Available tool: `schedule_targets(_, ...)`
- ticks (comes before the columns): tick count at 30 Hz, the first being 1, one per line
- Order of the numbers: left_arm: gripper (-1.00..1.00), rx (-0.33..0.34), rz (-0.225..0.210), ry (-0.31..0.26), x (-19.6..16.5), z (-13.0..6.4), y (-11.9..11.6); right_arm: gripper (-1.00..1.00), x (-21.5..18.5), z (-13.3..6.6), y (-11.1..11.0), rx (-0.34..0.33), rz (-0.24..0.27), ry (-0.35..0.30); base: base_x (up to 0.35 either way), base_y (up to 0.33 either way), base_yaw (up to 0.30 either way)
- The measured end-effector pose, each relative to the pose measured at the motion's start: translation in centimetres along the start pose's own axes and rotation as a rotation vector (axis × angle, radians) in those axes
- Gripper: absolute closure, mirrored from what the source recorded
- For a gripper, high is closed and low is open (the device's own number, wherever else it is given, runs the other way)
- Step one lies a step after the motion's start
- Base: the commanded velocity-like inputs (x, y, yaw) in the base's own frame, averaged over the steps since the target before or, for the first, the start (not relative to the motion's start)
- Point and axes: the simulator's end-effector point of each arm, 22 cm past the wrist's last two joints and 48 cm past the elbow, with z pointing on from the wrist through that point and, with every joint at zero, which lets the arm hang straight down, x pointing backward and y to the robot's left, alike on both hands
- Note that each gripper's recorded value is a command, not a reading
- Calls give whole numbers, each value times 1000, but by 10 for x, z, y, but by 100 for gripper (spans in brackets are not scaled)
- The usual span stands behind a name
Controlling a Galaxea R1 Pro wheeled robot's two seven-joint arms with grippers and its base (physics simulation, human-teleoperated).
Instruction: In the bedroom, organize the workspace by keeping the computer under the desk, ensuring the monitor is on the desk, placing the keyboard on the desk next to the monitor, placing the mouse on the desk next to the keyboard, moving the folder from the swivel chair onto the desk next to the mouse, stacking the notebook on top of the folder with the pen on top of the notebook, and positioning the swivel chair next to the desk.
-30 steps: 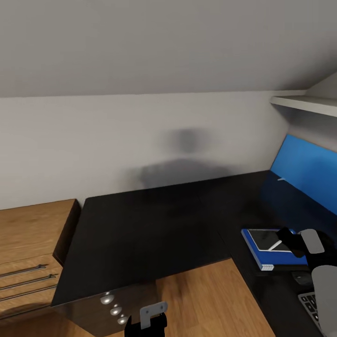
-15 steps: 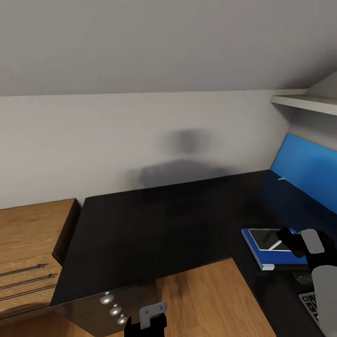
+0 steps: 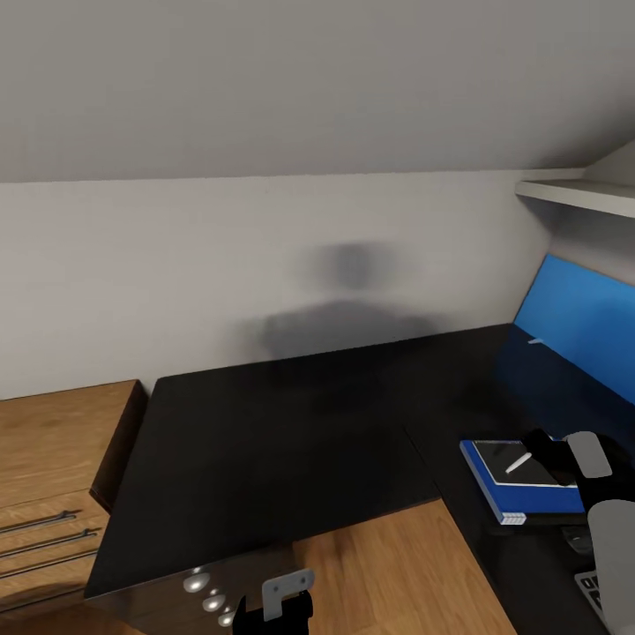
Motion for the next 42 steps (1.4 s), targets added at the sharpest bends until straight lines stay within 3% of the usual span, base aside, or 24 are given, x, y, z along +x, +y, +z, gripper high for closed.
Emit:
schedule_targets(24,-100,6,2,1,13,17,-5,100,7,19,-6,1,-1,-6,0,0,0)
schedule_targets(34,-100,6,1,2,14,17,-5,100,5,19,-6,2,-1,-9,0,0,0)
schedule_targets(35,-100,6,1,2,14,17,-5,-100,5,19,-6,2,-1,-9,0,0,0)
schedule_targets(42,-100,6,0,3,14,17,-4,-100,4,18,-4,-7,6,-13,0,0,0)
